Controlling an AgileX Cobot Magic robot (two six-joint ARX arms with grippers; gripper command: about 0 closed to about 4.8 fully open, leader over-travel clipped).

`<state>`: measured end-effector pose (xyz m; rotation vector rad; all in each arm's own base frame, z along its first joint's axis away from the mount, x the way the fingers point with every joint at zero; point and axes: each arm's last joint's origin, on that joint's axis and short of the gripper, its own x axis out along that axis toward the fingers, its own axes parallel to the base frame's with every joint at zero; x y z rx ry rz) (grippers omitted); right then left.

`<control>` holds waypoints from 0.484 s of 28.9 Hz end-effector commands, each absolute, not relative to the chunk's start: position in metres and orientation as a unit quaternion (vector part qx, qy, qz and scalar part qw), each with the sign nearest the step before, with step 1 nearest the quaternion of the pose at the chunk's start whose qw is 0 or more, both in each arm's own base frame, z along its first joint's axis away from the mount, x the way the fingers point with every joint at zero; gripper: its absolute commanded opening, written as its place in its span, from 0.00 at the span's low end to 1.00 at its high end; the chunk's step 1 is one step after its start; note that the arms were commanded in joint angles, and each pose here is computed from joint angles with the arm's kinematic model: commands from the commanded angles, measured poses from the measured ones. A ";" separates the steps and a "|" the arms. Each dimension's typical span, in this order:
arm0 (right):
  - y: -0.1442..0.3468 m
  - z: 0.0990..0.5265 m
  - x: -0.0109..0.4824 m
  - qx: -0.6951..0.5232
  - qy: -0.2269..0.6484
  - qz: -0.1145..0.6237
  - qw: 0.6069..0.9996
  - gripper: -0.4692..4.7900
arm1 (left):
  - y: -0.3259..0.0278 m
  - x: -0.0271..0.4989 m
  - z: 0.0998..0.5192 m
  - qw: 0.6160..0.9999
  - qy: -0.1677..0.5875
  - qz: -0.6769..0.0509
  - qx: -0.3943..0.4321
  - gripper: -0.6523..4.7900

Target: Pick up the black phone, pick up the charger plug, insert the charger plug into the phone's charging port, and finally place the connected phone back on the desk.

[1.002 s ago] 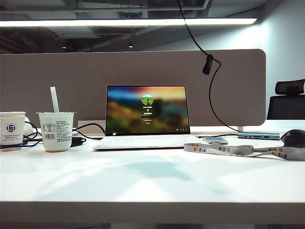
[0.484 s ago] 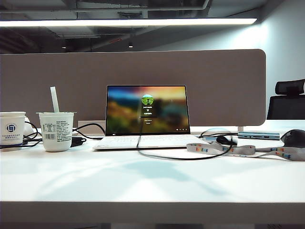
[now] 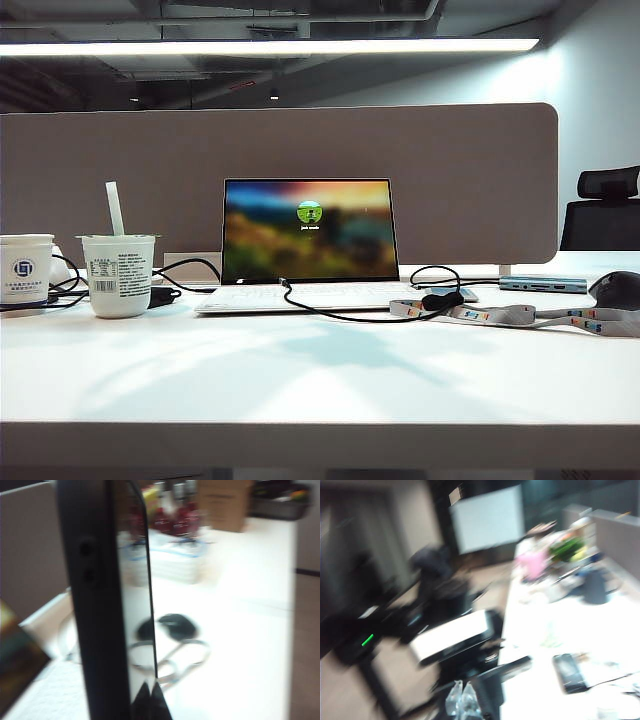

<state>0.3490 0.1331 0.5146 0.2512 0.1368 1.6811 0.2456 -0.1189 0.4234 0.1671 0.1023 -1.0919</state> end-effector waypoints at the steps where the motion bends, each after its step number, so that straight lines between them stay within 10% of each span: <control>1: 0.130 0.516 0.354 0.169 0.054 0.673 0.718 0.08 | -0.115 0.243 0.439 0.878 -0.003 -0.469 0.097 0.11; 14: 0.136 0.488 0.385 0.162 0.029 0.563 0.810 0.08 | -0.112 0.236 0.451 0.881 -0.047 -0.460 0.100 0.11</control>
